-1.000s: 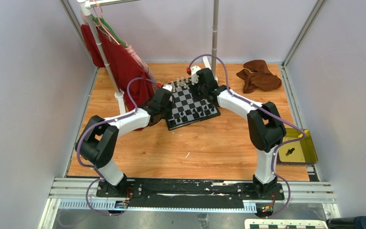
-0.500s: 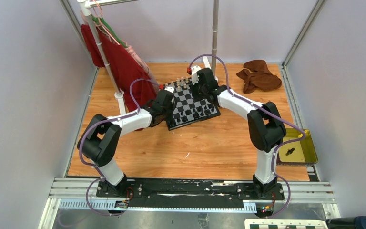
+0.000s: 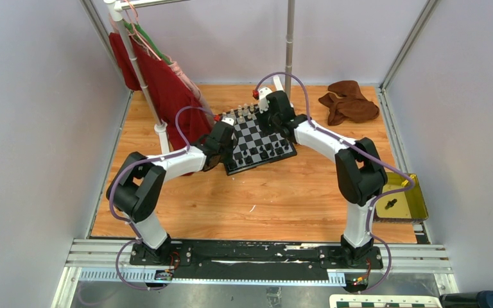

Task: Set up the chess pieces on the board
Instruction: Place the chess piece on the chessboard.

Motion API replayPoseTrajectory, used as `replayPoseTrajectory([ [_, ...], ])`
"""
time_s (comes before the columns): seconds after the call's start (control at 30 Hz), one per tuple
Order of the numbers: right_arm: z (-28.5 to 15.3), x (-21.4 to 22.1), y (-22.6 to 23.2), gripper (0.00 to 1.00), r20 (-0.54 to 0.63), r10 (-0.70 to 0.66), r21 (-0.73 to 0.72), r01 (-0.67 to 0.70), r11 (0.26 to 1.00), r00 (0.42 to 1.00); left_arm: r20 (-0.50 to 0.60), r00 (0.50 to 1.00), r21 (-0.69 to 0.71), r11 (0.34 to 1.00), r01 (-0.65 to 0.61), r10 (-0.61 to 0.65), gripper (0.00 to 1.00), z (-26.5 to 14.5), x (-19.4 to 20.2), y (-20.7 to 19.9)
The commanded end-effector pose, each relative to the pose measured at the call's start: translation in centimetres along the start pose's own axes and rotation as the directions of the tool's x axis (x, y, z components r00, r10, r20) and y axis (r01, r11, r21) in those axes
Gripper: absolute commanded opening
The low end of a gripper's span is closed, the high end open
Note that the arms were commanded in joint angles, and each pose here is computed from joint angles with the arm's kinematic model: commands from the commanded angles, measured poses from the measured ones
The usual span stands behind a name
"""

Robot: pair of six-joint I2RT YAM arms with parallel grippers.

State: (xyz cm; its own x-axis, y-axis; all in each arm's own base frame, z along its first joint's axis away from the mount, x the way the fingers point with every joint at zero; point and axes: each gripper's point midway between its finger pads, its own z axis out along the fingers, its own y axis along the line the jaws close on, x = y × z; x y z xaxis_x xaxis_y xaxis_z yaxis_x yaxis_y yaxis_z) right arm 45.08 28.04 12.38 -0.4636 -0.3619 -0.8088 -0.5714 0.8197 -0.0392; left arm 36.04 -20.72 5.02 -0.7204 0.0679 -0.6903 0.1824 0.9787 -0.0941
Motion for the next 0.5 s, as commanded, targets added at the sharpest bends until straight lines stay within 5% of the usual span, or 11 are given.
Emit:
replayPoseTrajectory([
  [0.0,-1.04,-0.72,-1.10,0.29,0.024,0.011,0.026,-0.011,1.000,1.000,0.005,1.000,-0.018,1.000,-0.001,0.002,0.18,0.47,-0.18,-0.11],
  [0.47,-1.28,-0.43,-1.34,0.29,0.021,0.014,0.021,-0.014,1.000,1.000,0.009,1.000,-0.023,1.000,0.017,-0.017,0.29,0.47,-0.39,-0.30],
])
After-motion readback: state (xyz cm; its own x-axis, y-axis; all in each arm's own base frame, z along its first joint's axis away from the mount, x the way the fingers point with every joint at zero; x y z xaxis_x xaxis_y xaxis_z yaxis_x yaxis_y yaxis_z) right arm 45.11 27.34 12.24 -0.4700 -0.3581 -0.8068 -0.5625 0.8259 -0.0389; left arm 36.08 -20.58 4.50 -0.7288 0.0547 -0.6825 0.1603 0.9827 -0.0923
